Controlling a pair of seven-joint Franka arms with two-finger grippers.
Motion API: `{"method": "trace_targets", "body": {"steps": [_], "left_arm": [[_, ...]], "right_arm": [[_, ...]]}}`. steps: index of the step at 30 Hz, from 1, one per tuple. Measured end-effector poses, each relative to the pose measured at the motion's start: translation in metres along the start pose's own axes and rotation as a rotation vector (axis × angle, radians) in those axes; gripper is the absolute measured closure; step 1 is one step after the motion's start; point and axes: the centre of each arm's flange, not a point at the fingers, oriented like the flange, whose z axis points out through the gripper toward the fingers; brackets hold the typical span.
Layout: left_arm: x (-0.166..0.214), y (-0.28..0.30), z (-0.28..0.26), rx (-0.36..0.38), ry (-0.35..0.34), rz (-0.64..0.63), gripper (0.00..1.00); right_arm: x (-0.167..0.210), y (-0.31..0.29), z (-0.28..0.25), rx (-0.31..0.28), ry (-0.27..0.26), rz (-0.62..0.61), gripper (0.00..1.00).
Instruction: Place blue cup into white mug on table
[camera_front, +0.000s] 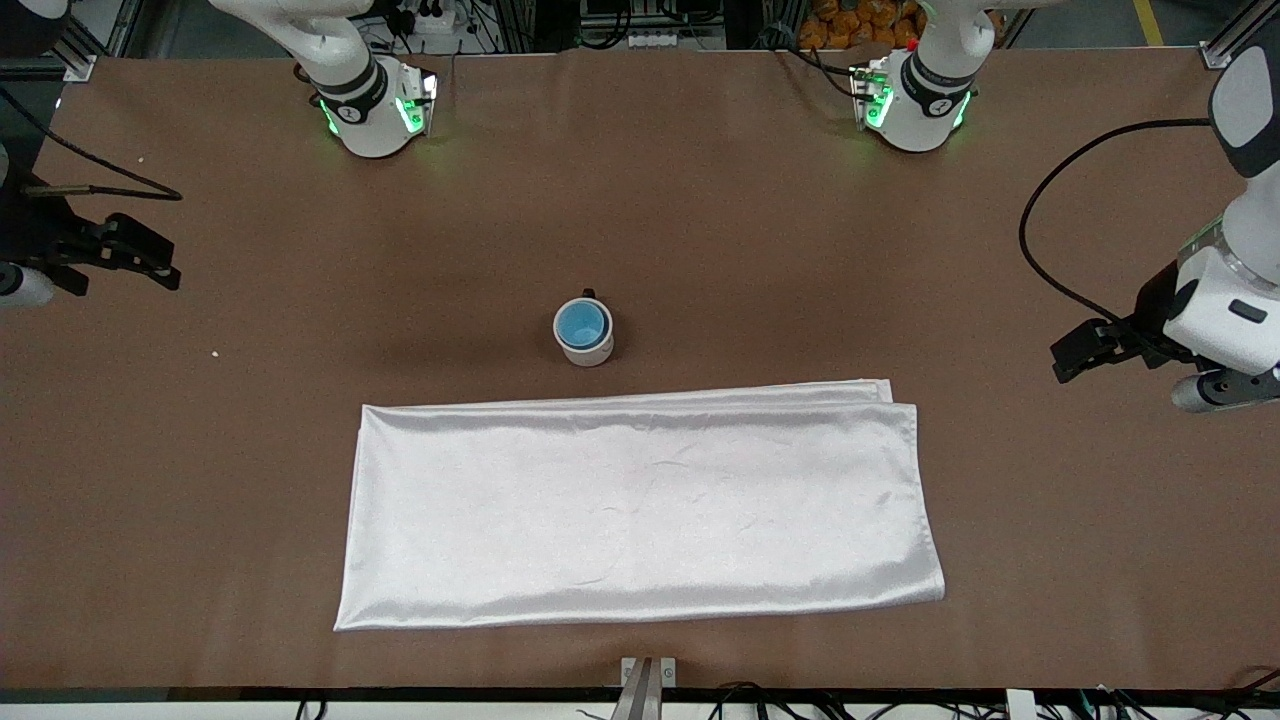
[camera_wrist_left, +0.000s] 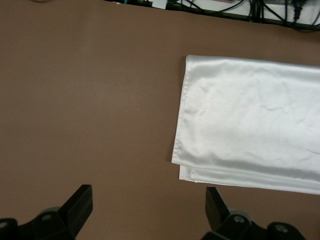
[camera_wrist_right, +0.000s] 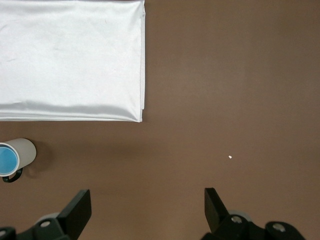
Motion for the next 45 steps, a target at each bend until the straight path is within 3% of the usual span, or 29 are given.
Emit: {"method": "trace_targets", "body": {"steps": [22,45], "left_arm": [[-0.034,-0.008,-0.041,-0.014,0.025,0.015,0.0],[-0.035,-0.012,-0.039,-0.011,0.02,0.023,0.0]], "right_arm": [[-0.006,0.0,-0.008,-0.005,-0.014,-0.001,0.0],[-0.007,-0.001,-0.015,-0.006,0.002,-0.001,0.0]]}}
